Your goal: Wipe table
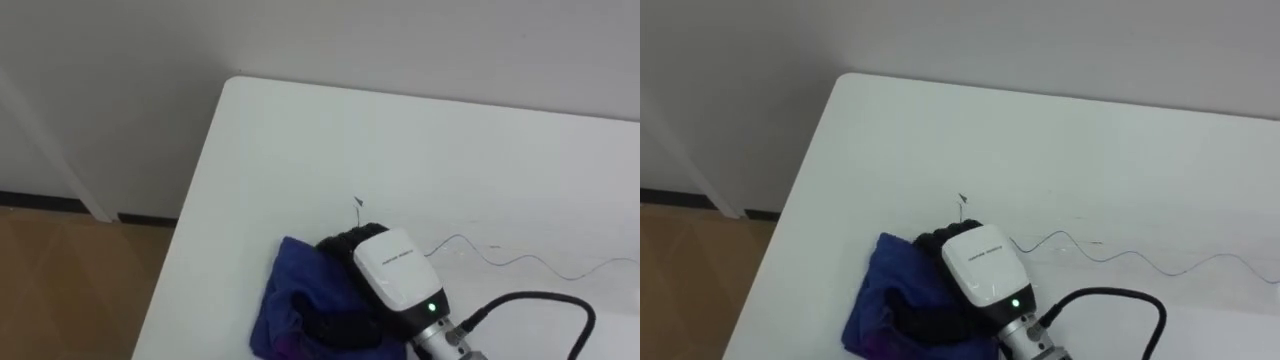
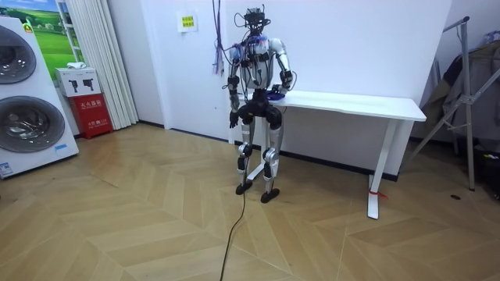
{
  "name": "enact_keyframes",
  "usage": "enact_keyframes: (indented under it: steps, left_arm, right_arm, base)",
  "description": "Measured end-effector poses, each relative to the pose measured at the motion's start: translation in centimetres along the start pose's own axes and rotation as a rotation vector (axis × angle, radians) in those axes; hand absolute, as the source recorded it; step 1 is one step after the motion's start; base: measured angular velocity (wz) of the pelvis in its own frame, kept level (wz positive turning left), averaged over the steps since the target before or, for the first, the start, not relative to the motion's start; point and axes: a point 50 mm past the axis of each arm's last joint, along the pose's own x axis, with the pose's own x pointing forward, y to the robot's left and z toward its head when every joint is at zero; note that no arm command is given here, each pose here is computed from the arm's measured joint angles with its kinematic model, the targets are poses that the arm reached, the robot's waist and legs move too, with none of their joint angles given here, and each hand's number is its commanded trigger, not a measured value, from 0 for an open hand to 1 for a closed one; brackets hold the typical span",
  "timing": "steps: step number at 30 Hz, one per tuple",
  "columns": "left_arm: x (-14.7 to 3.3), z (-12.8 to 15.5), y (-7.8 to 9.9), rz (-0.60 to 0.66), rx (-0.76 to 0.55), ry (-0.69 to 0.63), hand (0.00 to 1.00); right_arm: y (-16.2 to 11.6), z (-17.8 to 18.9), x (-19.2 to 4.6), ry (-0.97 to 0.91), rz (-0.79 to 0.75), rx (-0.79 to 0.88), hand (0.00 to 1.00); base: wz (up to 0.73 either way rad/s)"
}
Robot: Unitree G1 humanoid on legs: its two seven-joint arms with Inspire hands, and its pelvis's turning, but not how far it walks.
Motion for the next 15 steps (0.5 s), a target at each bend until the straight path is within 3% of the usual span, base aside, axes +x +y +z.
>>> enact_keyframes:
  steps: [15]
  left_arm:
    - [0.04,-0.65,0.73,0.001,-0.020,0.023,0.00]
  right_arm:
    - [-0.63,0.62,0.55,-0.032,-0.015,0.051,1.00]
  base:
    - [0.01]
